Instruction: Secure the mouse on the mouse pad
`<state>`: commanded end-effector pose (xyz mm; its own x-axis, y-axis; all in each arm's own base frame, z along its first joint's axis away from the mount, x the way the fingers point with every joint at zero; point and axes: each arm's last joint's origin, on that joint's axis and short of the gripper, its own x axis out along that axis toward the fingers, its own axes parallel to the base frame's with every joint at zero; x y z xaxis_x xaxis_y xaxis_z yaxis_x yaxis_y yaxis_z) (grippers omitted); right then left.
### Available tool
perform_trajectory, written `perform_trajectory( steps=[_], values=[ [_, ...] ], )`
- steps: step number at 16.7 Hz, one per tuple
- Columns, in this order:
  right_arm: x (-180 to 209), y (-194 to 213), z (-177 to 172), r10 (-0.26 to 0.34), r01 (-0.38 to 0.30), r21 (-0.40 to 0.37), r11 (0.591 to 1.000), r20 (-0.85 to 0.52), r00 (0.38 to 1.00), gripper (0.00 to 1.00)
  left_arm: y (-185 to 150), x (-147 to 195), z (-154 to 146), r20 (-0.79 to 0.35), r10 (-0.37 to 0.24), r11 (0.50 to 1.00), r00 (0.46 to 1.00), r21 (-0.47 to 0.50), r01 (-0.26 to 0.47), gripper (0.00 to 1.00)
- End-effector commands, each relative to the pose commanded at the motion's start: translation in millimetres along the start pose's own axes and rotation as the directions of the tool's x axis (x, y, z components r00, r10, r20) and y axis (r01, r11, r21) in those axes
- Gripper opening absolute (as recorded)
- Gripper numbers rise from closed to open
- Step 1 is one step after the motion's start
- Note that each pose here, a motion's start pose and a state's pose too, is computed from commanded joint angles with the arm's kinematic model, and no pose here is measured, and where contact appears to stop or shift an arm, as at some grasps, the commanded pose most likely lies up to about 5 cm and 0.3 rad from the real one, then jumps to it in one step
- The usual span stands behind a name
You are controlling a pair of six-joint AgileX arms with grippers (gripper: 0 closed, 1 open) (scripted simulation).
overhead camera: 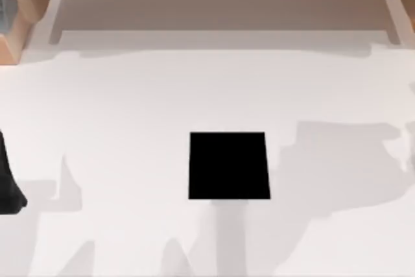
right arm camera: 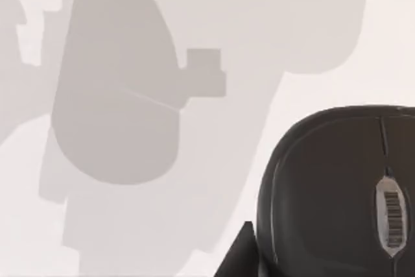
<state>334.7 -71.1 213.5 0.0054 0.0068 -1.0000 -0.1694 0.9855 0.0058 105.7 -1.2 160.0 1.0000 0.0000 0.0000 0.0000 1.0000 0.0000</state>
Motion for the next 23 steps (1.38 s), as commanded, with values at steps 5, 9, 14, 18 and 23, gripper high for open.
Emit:
perform_trajectory(
  steps=[5, 9, 14, 18, 23],
  values=[
    [14, 111, 74, 0.002, 0.001, 0.093, 0.996, -0.036, 0.999, 0.00, 0, 0, 0, 0.000, 0.000, 1.000, 1.000, 0.000, 0.000, 1.00],
    [27, 232, 95, -0.006, 0.012, 0.173, 0.985, -0.036, 0.999, 0.00, 0, 0, 0, 0.000, 0.000, 1.000, 1.000, 0.000, 0.000, 1.00],
    [32, 345, 79, 0.000, -0.001, 0.193, 0.981, 0.008, 1.000, 0.00, 0, 0, 0, 0.000, 0.000, 1.000, 1.000, 0.000, 0.000, 1.00],
    [31, 362, 74, 0.005, -0.009, 0.193, 0.981, 0.022, 1.000, 0.00, 0, 0, 0, 0.000, 0.000, 1.000, 1.000, 0.000, 0.000, 1.00],
    [32, 361, 73, 0.012, -0.016, 0.196, 0.980, 0.018, 1.000, 0.00, 0, 0, 0, 0.000, 0.000, 1.000, 1.000, 0.000, 0.000, 1.00]
  ],
)
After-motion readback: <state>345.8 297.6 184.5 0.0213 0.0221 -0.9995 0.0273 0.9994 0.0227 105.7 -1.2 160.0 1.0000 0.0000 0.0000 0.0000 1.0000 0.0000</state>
